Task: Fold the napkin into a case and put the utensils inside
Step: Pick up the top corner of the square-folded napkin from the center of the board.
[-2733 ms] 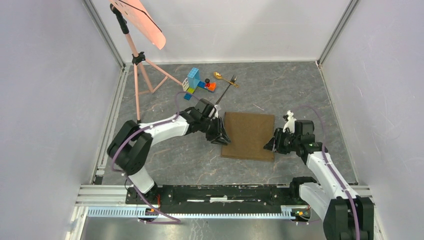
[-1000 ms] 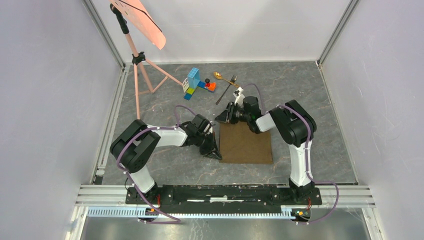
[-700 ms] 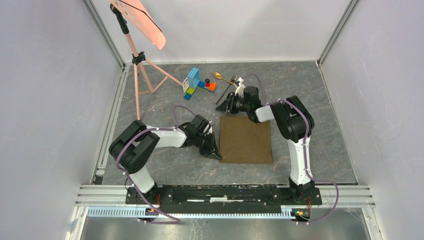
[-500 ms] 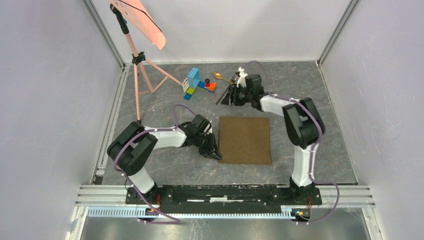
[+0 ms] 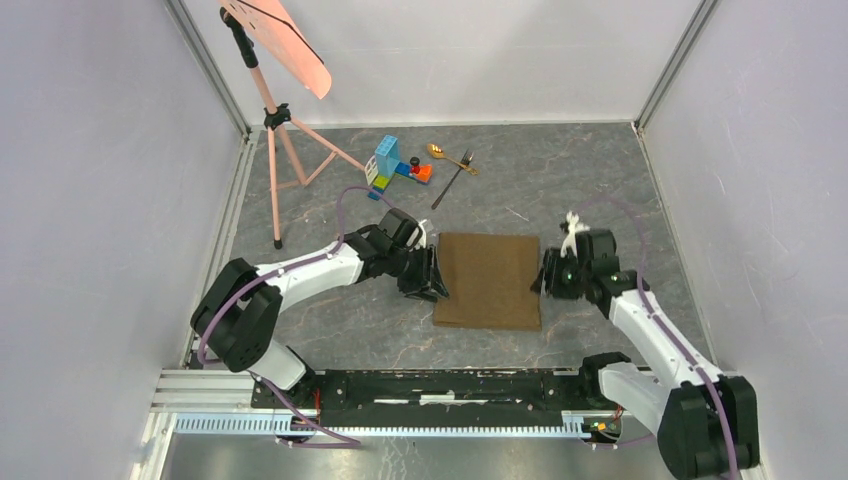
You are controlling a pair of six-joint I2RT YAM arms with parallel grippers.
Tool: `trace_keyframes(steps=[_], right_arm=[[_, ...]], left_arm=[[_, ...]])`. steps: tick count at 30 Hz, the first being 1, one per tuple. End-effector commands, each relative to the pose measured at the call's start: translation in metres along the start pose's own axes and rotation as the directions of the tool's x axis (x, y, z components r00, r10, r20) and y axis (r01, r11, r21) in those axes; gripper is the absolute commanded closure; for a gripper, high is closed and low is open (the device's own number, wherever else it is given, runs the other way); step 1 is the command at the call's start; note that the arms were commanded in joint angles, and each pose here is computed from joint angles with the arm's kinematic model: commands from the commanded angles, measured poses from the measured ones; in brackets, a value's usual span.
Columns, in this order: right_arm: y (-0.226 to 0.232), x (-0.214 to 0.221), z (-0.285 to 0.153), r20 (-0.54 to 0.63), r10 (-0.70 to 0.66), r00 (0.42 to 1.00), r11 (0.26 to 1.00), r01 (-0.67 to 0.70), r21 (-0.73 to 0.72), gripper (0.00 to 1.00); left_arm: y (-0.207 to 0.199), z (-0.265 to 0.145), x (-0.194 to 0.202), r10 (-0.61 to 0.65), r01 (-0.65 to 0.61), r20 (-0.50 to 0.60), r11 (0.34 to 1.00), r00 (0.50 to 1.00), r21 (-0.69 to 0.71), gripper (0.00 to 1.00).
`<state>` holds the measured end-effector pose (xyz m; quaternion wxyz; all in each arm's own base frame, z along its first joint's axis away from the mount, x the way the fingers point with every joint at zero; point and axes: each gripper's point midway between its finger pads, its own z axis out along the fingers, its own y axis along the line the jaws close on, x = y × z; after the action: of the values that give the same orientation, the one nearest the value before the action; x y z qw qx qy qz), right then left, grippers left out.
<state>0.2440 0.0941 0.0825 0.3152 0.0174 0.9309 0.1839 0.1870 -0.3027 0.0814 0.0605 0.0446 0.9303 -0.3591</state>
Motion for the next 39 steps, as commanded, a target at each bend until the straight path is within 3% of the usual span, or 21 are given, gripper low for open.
trace_keyframes(steps=[1, 10, 19, 39], right_arm=[[0.002, 0.051, -0.008, -0.100, 0.108, 0.989, 0.993, -0.111, -0.024, 0.55], [-0.001, 0.073, 0.000, -0.140, 0.106, 0.985, 0.992, -0.114, -0.049, 0.68], [-0.006, 0.093, -0.006, -0.185, 0.093, 0.978, 0.994, -0.101, -0.033, 0.62], [0.001, 0.096, -0.012, -0.186, 0.102, 0.977, 0.991, -0.117, -0.067, 0.73]], left_arm=[[0.013, 0.001, 0.004, 0.061, -0.062, -0.022, 0.997, 0.998, -0.054, 0.56], [0.032, 0.024, 0.011, 0.015, -0.018, -0.055, 0.998, 0.998, -0.066, 0.59], [0.037, 0.027, 0.018, -0.001, -0.003, -0.068, 0.998, 0.998, -0.065, 0.59], [0.044, 0.030, 0.023, -0.018, 0.013, -0.071, 0.998, 0.997, -0.067, 0.59]])
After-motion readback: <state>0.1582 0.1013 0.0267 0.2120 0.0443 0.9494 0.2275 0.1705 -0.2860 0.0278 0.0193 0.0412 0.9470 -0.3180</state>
